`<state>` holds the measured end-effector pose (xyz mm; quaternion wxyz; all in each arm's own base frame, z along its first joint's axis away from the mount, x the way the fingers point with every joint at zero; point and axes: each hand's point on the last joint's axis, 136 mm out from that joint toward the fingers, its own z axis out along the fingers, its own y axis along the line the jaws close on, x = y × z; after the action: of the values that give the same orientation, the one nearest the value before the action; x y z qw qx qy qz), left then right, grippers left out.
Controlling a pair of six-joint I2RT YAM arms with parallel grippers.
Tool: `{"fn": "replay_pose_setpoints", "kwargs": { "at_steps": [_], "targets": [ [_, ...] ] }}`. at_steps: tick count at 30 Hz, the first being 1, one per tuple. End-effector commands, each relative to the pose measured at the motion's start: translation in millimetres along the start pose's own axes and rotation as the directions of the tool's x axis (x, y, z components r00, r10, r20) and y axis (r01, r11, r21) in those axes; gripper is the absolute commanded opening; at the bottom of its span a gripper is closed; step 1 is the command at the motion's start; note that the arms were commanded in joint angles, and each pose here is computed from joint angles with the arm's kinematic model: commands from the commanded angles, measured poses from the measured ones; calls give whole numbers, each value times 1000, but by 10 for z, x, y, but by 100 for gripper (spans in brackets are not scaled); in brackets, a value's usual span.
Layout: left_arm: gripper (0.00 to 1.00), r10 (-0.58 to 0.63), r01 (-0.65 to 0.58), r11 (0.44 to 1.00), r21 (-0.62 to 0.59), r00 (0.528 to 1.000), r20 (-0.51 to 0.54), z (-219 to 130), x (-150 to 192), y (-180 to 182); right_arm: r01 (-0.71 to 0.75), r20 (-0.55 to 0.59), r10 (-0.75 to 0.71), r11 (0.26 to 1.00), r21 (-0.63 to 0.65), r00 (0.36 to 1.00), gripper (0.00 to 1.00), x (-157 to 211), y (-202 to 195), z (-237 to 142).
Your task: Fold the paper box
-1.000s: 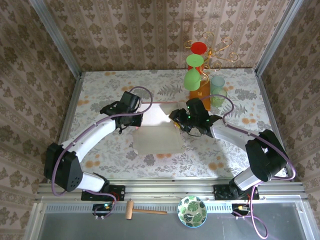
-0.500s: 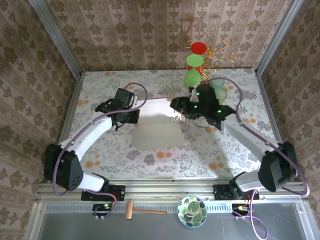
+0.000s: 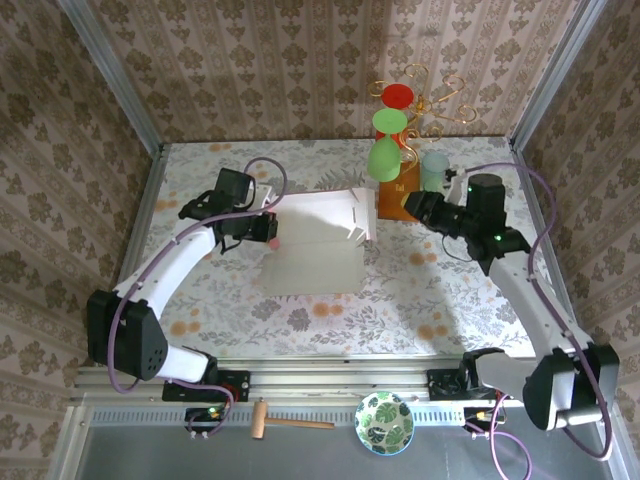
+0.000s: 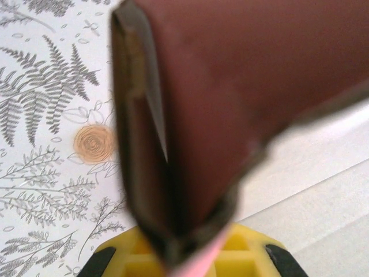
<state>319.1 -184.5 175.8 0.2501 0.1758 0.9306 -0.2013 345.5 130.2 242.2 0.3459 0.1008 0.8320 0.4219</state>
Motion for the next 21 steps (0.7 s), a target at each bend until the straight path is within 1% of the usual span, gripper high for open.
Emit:
{"fn": "replay_pose_setpoints", "kwargs": {
  "at_steps": [1, 4, 6, 9, 13, 21],
  "targets": [
    [0, 41, -40, 996, 78, 999, -10, -22, -34, -125, 142, -89, -153, 983, -118, 984, 31, 167, 84, 109],
    [0, 54, -52, 992, 113, 998, -21, -18, -10, -182, 237, -104, -248, 966, -106, 963, 29, 249, -13, 132],
    [0, 68, -62, 987, 151, 997, -33, -9, 22, -240, 271, -108, -285, 954, -125, 952, 29, 286, -35, 160],
    [0, 77, -65, 978, 196, 996, -54, 5, 59, -304, 249, -130, -275, 951, -185, 953, 29, 339, -5, 241],
    [0, 71, -56, 977, 204, 995, -64, 36, 68, -307, 235, -196, -281, 944, -230, 939, 27, 478, 61, 338],
    [0, 62, -48, 979, 199, 996, -67, 68, 35, -301, 256, -197, -313, 928, -271, 929, 27, 507, 249, 262]
  ]
}}
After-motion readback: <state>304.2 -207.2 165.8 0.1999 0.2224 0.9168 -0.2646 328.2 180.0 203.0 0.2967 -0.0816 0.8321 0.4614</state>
